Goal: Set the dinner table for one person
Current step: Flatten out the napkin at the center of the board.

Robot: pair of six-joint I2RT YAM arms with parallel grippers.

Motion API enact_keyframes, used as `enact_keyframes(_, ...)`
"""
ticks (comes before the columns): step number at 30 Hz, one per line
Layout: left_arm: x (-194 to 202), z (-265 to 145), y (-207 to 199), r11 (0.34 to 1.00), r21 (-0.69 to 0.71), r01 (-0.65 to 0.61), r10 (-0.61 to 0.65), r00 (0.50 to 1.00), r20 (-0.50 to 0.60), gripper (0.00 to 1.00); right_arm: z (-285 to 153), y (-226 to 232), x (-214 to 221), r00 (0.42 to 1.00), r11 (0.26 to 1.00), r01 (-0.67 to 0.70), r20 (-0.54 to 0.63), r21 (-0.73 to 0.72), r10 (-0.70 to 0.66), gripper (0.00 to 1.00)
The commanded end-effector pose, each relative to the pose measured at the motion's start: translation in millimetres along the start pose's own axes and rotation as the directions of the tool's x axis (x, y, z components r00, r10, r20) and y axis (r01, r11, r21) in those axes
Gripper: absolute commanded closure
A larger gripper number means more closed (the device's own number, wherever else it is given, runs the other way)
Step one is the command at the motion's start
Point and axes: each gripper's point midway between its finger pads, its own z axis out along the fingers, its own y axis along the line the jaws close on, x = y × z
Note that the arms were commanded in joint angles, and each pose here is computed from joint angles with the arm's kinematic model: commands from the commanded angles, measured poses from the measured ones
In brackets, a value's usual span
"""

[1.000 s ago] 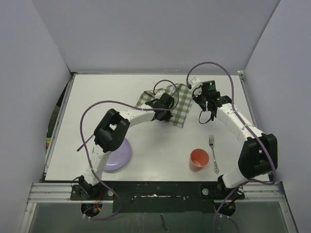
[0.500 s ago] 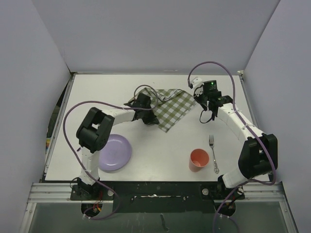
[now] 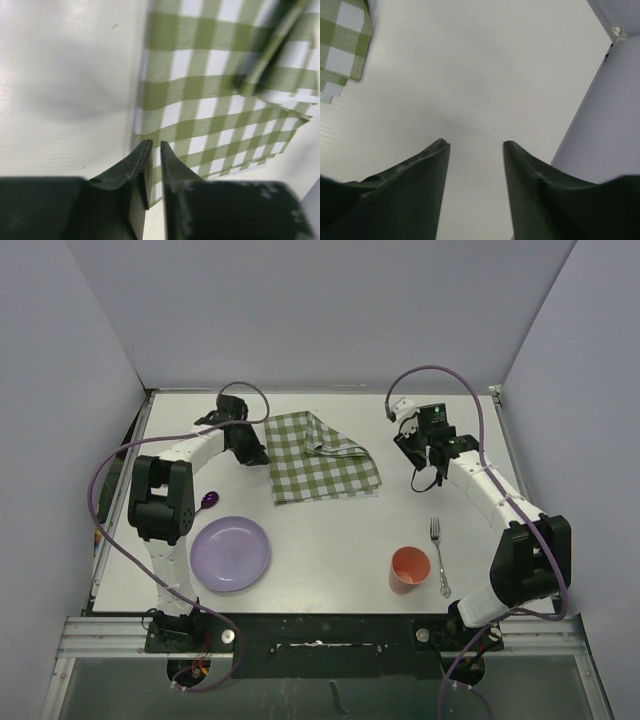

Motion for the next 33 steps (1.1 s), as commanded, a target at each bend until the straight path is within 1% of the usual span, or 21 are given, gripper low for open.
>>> enact_keyframes(1,-42,-54,-59,0.976,0.11,-0.186,0.169,0.974,0.148,0.8,-13,-22,-51,0.99,0.992,0.087,0.102,0.086,-0.096,0.47)
enact_keyframes(2,-50,-68,-71,0.97,0.133,-0.202,0.176,0.967,0.187,0.7,-13,-23,-60,0.987,0.987,0.112,0.106,0.112,-0.124,0.41)
enact_keyframes(3,-55,-81,-81,0.964,0.155,-0.217,0.18,0.959,0.22,0.6,-14,-24,-71,0.981,0.982,0.135,0.119,0.134,-0.151,0.38)
enact_keyframes(4,-57,-92,-91,0.957,0.177,-0.231,0.185,0.952,0.243,0.51,-15,-21,-86,0.974,0.976,0.159,0.136,0.151,-0.18,0.37)
enact_keyframes(5,-55,-100,-100,0.95,0.195,-0.244,0.191,0.948,0.255,0.39,-14,-19,-98,0.968,0.969,0.181,0.142,0.168,-0.205,0.37)
enact_keyframes(6,-49,-105,-106,0.945,0.207,-0.254,0.197,0.946,0.258,0.37,-12,-17,-111,0.963,0.962,0.199,0.147,0.188,-0.227,0.37)
enact_keyframes(9,-14,-97,-109,0.945,0.193,-0.264,0.223,0.952,0.21,0.37,7,-2,-137,0.951,0.94,0.259,0.112,0.223,-0.289,0.38)
enact_keyframes(11,10,-81,-93,0.962,0.131,-0.24,0.215,0.96,0.178,0.38,28,12,-148,0.943,0.93,0.298,0.081,0.215,-0.322,0.4)
enact_keyframes(12,18,-73,-81,0.97,0.1,-0.222,0.203,0.964,0.172,0.4,31,17,-155,0.943,0.933,0.296,0.093,0.205,-0.319,0.4)
enact_keyframes(15,32,-47,-45,0.991,0.025,-0.131,0.126,0.982,0.142,0.45,57,29,-167,0.965,0.964,0.236,0.091,0.122,-0.247,0.41)
enact_keyframes(17,41,-34,-37,0.994,0.021,-0.108,0.105,0.987,0.121,0.46,63,25,-178,0.977,0.978,0.184,0.091,0.101,-0.193,0.43)
enact_keyframes(19,48,-24,-30,0.994,0.007,-0.105,0.104,0.989,0.109,0.47,66,18,-185,0.983,0.985,0.138,0.107,0.102,-0.148,0.45)
enact_keyframes(22,56,-15,-20,0.997,-0.016,-0.081,0.082,0.992,0.092,0.47,67,11,-191,0.981,0.986,0.122,0.136,0.111,-0.137,0.45)
enact_keyframes(26,64,-3,-9,0.996,-0.052,-0.075,0.079,0.994,0.076,0.47,69,17,-187,0.97,0.982,0.166,0.161,0.095,-0.179,0.45)
enact_keyframes(30,71,-4,3,0.993,-0.099,-0.07,0.075,0.996,0.05,0.47,69,23,-181,0.962,0.977,0.19,0.182,0.091,-0.204,0.45)
enact_keyframes(33,68,-10,27,0.98,-0.171,-0.098,0.108,0.993,0.047,0.47,68,32,-177,0.969,0.982,0.179,0.159,0.067,-0.187,0.45)
